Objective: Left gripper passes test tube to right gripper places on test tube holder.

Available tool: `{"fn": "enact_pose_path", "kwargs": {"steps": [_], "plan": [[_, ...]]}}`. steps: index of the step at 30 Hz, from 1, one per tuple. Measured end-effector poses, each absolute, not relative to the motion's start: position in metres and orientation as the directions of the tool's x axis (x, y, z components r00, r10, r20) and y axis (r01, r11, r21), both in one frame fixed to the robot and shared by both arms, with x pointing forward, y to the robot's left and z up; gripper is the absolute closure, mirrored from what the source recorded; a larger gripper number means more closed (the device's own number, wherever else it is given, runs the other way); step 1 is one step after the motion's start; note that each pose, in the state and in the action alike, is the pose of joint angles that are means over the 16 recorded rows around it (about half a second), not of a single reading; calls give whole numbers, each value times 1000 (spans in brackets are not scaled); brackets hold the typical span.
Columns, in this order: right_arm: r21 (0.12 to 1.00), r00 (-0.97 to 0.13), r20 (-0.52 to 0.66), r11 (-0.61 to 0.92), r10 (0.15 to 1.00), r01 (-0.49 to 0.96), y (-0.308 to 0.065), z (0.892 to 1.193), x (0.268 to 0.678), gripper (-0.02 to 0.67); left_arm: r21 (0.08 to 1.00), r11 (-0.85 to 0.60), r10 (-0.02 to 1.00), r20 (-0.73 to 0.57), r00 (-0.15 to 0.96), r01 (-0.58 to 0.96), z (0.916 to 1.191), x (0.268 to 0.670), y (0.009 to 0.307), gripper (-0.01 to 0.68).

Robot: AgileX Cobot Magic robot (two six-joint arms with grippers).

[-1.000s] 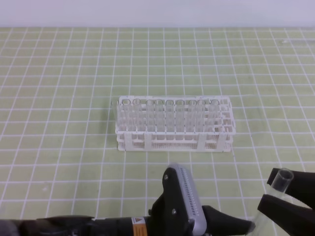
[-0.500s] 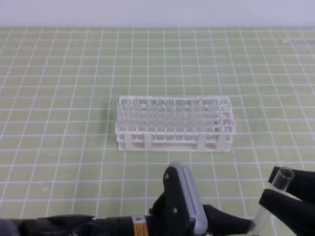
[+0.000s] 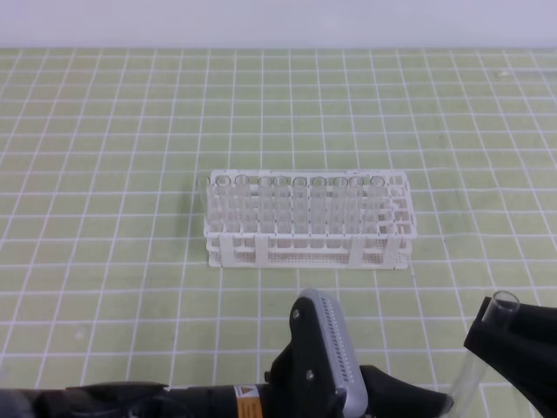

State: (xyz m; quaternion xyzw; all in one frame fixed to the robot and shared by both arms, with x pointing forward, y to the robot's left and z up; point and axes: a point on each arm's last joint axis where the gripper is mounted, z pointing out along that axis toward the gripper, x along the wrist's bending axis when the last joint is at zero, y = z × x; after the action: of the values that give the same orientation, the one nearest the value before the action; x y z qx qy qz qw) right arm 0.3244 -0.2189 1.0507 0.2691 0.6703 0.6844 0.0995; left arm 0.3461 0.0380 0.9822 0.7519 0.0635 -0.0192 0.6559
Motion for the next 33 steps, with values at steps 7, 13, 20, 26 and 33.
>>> {"fn": "enact_pose_path", "kwargs": {"steps": [7, 13, 20, 26, 33], "plan": [[972, -835, 230, -79, 500, 220, -219, 1051, 325, 530, 984, -125, 70, -116, 991, 124, 983, 346, 38, 533], [972, -836, 229, -78, 499, 220, -219, 1051, 325, 532, 984, -106, 83, -132, 988, 140, 984, 347, 38, 486], [973, -839, 228, -75, 494, 219, -219, 1051, 324, 532, 979, -98, 105, -166, 981, 176, 984, 349, 38, 386], [974, -840, 224, -72, 494, 217, -219, 1051, 324, 532, 974, -99, 122, -192, 974, 204, 983, 350, 38, 310], [975, -825, 213, -66, 524, 210, -220, 1050, 327, 532, 972, -103, 140, -196, 970, 212, 985, 351, 43, 290]]}}
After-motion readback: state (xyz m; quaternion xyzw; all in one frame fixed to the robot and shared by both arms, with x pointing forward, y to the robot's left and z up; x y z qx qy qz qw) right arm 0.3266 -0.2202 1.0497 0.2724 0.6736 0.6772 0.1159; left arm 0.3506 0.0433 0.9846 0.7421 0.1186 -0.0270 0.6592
